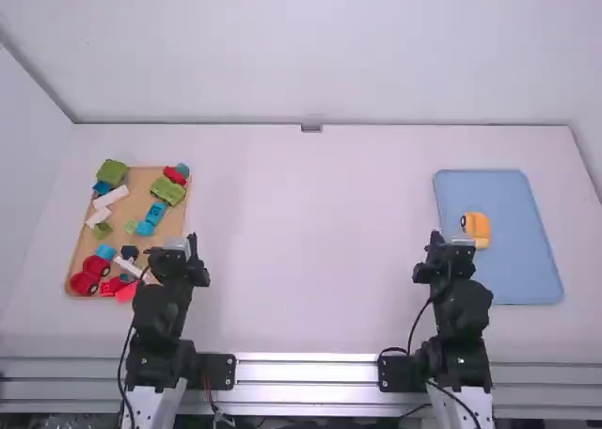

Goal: Assemble lego blocks to make yellow taxi

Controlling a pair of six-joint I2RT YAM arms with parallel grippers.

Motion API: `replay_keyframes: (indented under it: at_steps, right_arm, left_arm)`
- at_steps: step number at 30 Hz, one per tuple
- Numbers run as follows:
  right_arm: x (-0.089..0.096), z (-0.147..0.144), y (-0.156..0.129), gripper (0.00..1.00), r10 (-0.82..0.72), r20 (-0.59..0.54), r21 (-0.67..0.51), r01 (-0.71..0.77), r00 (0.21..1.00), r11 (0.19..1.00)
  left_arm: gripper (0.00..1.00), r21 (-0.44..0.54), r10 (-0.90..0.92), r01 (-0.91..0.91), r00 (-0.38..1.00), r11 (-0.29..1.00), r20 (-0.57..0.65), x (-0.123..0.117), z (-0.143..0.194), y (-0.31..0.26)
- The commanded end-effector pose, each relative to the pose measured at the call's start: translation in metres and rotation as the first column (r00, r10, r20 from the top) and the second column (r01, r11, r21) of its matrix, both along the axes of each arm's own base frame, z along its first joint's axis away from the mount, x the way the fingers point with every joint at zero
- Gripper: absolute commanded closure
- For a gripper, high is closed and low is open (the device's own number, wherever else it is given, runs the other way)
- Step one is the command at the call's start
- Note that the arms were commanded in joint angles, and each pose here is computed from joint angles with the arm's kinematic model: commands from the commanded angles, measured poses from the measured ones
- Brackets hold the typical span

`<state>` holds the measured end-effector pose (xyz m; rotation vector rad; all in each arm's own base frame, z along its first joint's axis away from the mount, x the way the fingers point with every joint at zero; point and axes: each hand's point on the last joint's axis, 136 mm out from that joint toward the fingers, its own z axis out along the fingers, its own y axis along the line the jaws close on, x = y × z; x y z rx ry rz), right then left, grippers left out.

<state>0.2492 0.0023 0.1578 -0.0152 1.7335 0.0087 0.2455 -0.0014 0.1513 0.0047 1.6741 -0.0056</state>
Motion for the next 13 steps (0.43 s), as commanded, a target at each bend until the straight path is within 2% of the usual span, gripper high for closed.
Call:
replay_keyframes:
  at_steps: [1, 6, 13]
  right_arm:
    - [-0.001, -0.007, 0.000, 1.00, 0.001, 0.005, 0.005, -0.001, 1.000, 1.000]
    - [-0.002, -0.021, 0.000, 1.00, 0.001, 0.005, 0.005, -0.001, 1.000, 1.000]
    - [-0.004, -0.010, 0.000, 1.00, 0.001, 0.058, 0.005, -0.001, 0.998, 1.000]
  left_arm:
    - [0.97, 0.001, 0.006, -0.006, 1.000, 1.000, -0.002, 0.000, -0.004, 0.001]
    - [1.00, 0.001, 0.006, -0.006, 1.000, 1.000, -0.002, 0.000, -0.004, 0.001]
    - [1.00, 0.001, 0.006, -0.006, 1.000, 1.000, -0.002, 0.000, -0.004, 0.001]
